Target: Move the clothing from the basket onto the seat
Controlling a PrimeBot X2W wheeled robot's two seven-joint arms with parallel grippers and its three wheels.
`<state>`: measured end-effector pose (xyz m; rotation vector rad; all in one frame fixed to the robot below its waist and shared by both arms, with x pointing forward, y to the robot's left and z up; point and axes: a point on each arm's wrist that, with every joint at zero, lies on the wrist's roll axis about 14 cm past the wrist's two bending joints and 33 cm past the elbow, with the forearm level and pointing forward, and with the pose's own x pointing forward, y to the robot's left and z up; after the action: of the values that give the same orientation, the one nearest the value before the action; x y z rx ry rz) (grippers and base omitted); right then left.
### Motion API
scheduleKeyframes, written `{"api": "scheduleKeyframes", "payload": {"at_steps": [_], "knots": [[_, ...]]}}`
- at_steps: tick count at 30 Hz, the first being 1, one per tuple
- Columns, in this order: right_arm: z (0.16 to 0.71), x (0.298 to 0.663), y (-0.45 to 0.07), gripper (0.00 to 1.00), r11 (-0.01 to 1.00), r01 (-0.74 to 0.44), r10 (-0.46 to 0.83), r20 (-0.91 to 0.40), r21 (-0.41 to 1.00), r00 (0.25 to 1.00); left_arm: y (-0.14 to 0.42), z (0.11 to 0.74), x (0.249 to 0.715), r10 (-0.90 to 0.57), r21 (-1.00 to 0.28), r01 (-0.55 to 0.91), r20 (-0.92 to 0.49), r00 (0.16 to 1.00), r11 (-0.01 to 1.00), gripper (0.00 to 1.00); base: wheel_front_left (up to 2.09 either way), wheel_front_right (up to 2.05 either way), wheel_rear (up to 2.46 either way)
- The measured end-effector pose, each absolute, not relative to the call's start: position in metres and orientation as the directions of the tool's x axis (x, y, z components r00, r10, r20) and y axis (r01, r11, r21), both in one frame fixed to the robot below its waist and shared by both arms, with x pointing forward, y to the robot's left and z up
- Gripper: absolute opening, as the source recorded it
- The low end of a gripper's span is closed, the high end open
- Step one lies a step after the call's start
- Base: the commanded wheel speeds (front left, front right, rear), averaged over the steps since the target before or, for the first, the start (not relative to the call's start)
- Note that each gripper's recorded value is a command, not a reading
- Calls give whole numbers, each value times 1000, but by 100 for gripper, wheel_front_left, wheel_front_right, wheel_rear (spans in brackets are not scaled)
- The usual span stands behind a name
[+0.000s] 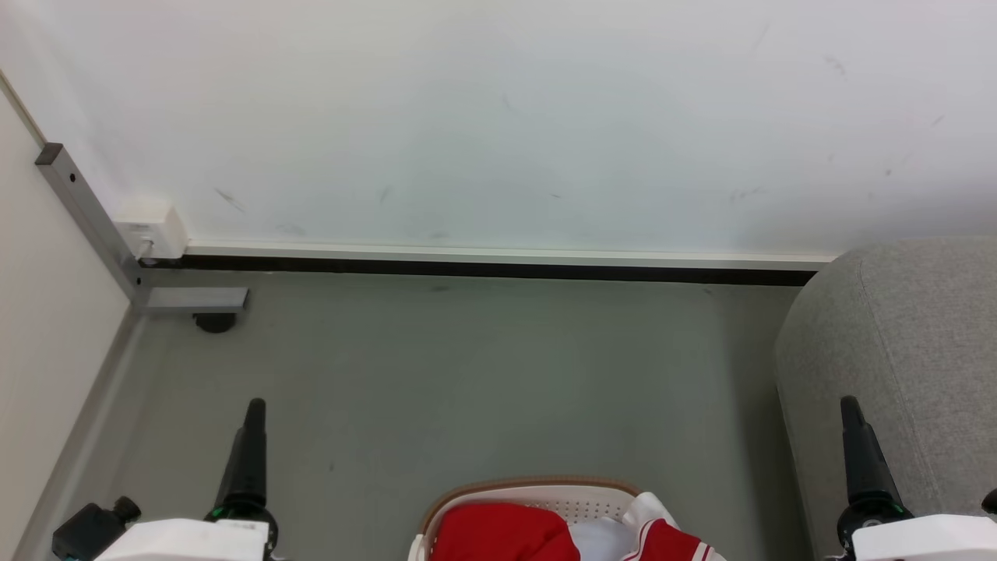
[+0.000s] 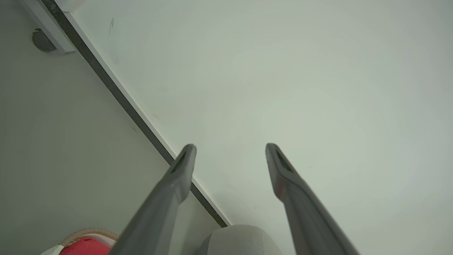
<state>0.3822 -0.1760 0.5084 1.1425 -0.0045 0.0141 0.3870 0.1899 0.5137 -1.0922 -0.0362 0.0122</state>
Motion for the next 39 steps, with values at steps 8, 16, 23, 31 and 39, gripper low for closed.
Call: {"api": "scheduleKeyframes", "payload": {"at_steps": [8,16,23,31,39], "knots": [[511,382,-172,100,595,-34,26,23,803,999,188,521,389,22,-783,29,54,998,622,100,0,0,0],[508,381,-172,100,732,-36,28,23,680,999,180,519,388,-11,-622,43,55,998,782,100,0,0,0],[499,380,-168,100,801,-36,45,1,598,999,173,514,387,-31,-534,48,41,999,844,100,0,0,0],[498,380,-168,100,856,-42,45,7,516,999,172,513,388,-33,-433,48,42,999,900,100,0,0,0],[501,382,-168,100,895,-59,54,23,442,998,169,515,389,-46,-355,62,54,997,933,100,0,0,0]]}}
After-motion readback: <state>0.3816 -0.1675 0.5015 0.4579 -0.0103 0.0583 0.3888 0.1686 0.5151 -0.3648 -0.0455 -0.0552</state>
